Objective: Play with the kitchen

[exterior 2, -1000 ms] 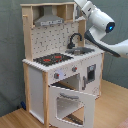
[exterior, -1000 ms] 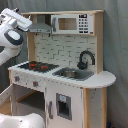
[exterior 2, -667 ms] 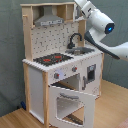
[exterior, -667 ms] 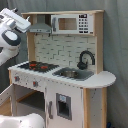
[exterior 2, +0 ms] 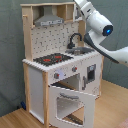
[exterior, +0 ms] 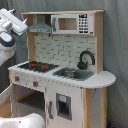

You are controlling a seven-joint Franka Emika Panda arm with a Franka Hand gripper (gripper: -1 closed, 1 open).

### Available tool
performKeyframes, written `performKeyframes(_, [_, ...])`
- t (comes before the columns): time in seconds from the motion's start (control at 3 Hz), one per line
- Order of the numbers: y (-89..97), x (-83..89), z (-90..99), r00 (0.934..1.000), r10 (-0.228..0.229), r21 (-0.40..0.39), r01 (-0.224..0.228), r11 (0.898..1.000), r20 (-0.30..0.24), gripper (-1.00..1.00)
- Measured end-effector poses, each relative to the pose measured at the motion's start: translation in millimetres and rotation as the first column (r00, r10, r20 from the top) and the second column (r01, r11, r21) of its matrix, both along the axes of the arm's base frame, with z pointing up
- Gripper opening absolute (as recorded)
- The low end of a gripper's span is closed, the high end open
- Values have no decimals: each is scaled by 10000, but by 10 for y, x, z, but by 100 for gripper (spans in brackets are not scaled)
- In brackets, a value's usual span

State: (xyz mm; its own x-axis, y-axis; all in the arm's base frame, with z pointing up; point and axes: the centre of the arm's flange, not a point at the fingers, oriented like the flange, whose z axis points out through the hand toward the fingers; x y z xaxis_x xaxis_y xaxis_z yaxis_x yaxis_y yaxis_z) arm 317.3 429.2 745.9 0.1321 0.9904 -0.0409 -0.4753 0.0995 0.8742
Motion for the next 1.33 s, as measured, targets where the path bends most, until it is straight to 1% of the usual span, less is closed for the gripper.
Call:
performKeyframes(0.33, [92, -37, -49, 10000, -76, 591, 77, 9982, -11, 100])
performKeyframes(0.67, [214, -53, -113, 9998, -155, 1446, 165, 9893, -79, 100])
performKeyframes(1.0, [296, -20, -126, 9995, -227, 2227, 270, 9745, -217, 100])
performKeyframes(1.33, [350, 39, -98, 9989, -321, 2942, 405, 9549, -334, 100])
